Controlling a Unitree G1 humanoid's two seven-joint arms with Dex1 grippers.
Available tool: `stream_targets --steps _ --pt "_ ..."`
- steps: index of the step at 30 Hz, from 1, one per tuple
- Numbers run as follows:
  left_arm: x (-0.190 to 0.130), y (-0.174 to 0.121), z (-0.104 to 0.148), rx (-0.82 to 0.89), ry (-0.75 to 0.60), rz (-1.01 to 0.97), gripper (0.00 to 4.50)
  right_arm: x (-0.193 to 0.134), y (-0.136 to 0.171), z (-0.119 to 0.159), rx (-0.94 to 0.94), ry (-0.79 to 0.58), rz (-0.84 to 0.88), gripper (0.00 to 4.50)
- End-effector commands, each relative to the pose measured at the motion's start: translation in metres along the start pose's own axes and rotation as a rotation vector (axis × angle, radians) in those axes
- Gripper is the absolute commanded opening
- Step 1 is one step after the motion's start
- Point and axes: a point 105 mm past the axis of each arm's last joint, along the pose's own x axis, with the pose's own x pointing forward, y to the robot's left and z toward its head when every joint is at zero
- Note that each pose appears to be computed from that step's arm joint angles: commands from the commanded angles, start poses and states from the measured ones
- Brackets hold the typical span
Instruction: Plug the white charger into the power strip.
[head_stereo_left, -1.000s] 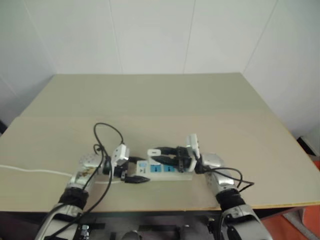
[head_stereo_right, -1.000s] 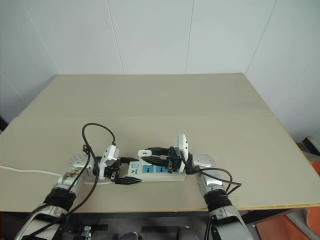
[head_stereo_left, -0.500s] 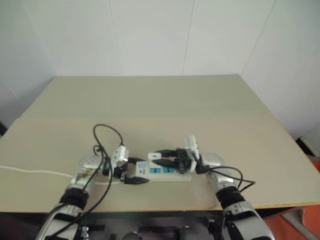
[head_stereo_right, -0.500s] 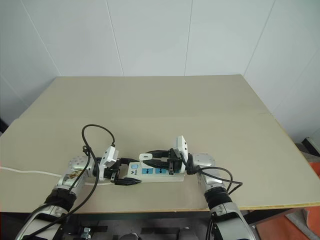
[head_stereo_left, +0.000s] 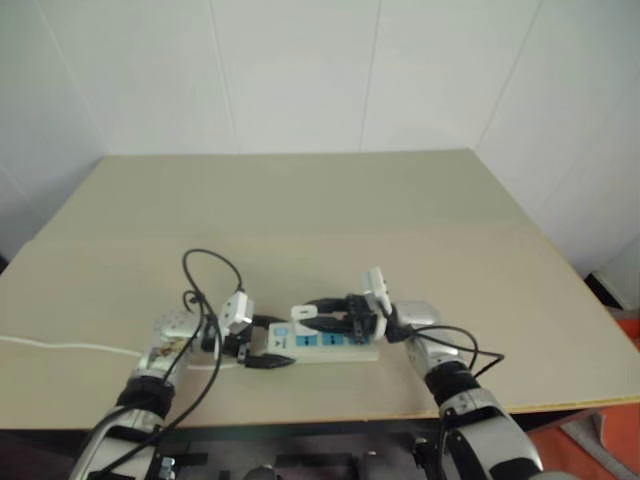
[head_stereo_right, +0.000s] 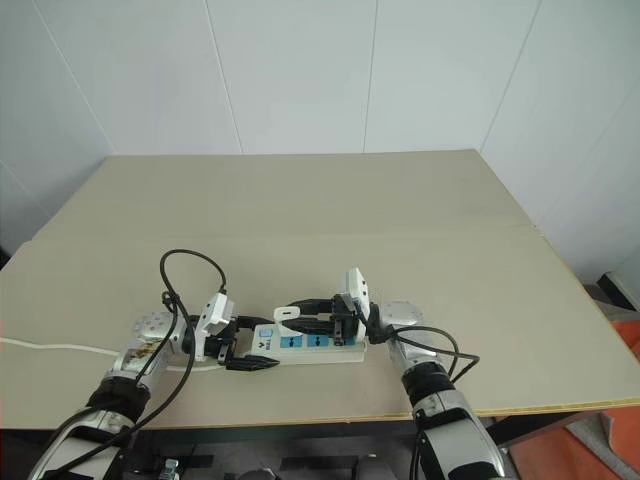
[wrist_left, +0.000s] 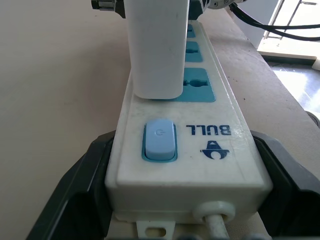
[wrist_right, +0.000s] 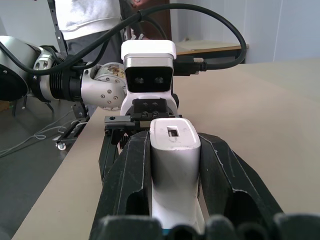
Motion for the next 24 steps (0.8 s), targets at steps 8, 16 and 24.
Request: stream_targets --steps 8,16,24 --pt "-0.008 -0.001 0.002 0.036 0.02 0.007 3.31 -0.013 0.02 -0.068 0.191 0.194 -0.034 1.11" --pt "-0.009 -0.001 0.001 0.04 0.023 0.012 3.31 -0.02 0.032 -0.094 0.22 0.313 -0.03 1.11" --pt "-0.009 -0.002 0.0 0.039 0.022 0.014 3.31 -0.02 0.038 -0.104 0.221 0.376 -0.013 1.11"
